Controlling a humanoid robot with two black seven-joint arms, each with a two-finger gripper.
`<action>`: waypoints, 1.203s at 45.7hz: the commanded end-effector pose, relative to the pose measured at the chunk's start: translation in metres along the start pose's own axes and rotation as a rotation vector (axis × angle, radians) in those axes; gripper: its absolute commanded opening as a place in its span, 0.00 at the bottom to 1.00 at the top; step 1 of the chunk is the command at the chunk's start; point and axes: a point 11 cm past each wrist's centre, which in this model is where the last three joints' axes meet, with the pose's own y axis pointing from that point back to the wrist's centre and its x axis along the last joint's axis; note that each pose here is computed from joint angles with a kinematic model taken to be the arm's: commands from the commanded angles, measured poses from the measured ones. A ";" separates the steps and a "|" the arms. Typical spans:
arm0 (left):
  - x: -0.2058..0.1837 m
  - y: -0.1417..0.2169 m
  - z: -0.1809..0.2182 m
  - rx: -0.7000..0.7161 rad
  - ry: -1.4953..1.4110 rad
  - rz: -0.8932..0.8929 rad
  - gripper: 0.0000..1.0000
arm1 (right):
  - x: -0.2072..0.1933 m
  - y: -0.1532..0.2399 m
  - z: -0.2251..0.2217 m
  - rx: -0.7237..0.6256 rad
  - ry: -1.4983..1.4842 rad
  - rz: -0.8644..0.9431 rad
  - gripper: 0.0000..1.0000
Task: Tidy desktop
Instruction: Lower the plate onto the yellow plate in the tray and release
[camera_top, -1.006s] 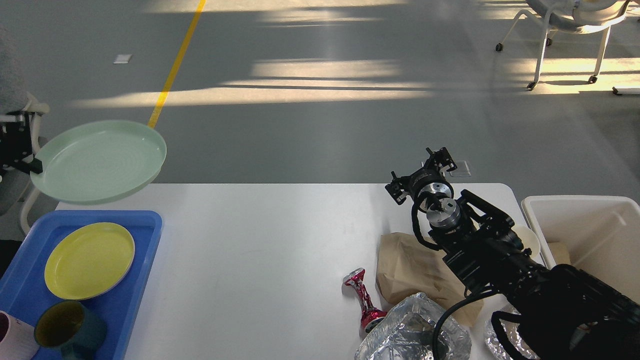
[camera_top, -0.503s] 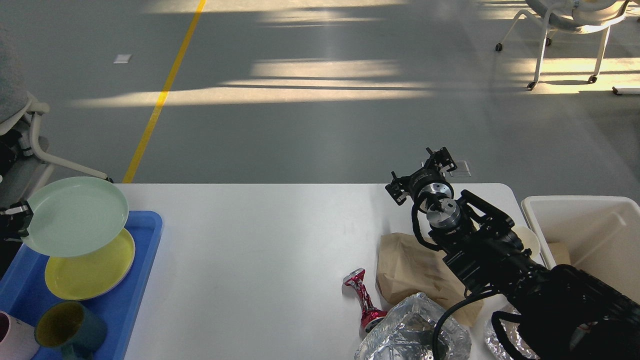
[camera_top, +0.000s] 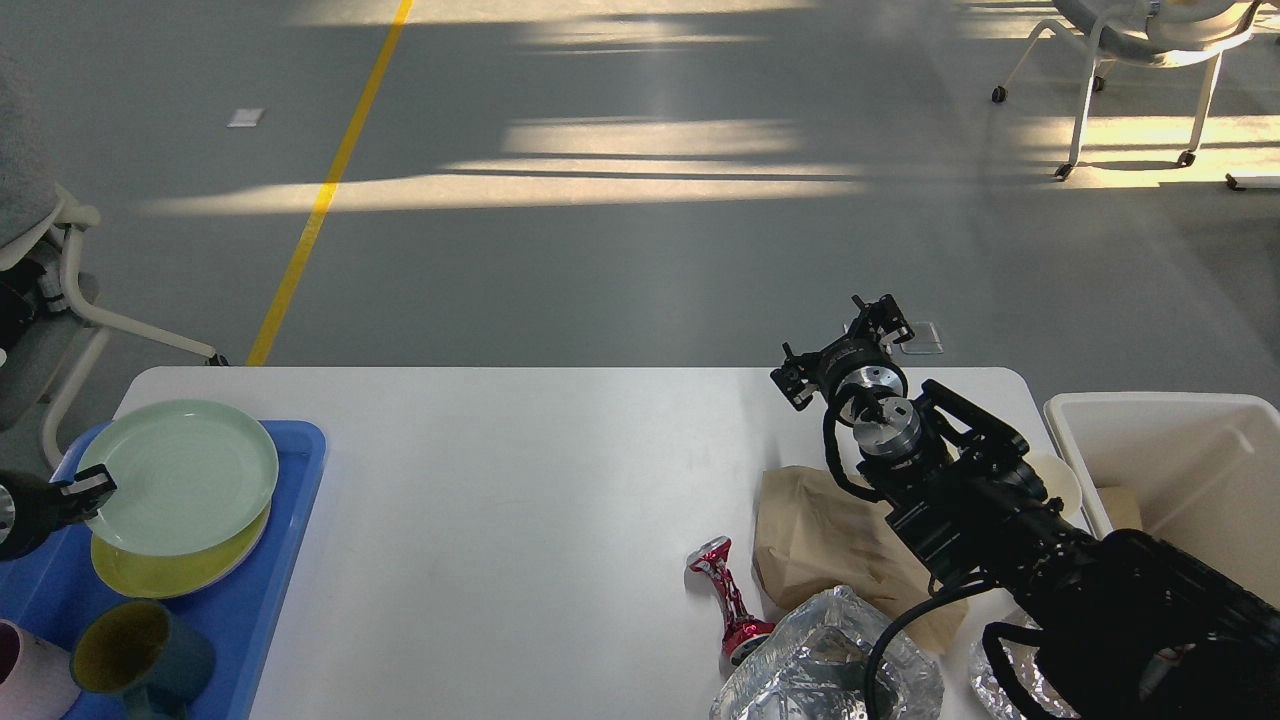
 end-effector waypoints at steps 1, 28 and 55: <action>-0.009 -0.005 0.008 -0.011 -0.011 -0.016 0.08 | 0.000 0.000 0.000 0.000 0.000 0.001 1.00; -0.015 -0.006 -0.002 -0.002 -0.007 -0.031 0.57 | 0.000 0.000 0.000 0.000 0.000 0.000 1.00; -0.034 -0.024 0.019 -0.058 0.007 0.115 0.54 | 0.000 0.000 0.000 0.000 0.000 0.001 1.00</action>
